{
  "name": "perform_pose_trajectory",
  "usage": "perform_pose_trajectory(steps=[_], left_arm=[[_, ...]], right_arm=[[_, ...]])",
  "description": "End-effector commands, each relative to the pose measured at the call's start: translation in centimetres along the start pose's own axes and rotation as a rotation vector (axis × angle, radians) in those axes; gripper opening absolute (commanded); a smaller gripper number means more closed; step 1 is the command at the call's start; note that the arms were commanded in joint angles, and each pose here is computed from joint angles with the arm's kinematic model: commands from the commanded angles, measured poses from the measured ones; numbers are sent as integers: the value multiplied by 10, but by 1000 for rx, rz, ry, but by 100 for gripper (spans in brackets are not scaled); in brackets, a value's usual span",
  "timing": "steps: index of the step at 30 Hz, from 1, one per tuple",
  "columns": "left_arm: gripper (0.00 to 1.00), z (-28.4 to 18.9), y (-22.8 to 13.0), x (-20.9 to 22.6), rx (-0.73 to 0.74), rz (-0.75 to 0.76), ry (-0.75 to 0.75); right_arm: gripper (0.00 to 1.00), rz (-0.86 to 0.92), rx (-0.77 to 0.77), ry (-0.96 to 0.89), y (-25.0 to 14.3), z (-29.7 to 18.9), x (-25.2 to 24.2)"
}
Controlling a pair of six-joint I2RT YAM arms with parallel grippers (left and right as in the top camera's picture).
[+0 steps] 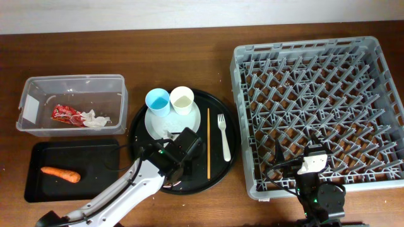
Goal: Sort waste into correct bins and load items into the dishwasher rack
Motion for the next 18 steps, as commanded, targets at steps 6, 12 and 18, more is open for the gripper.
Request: perform_pose_trajectory(steps=[6, 12, 18], left_arm=[[47, 10, -2, 6, -26, -13, 43], [41, 13, -3, 7, -35, -14, 51], [41, 13, -3, 7, -33, -13, 52]], right_arm=[[99, 4, 6, -18, -3, 0, -2], [99, 4, 6, -18, -3, 0, -2], [99, 4, 6, -18, -3, 0, -2]])
Point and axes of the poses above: each gripper's point midway between its finger pads, its own z axis out along the fingers, its own x axis along the line the jaws close on, y = z × x, the point moved 10 cm from there along -z, back along the fingers, and after that the axes turned 2 degrees about z, right-handed, at the moved point
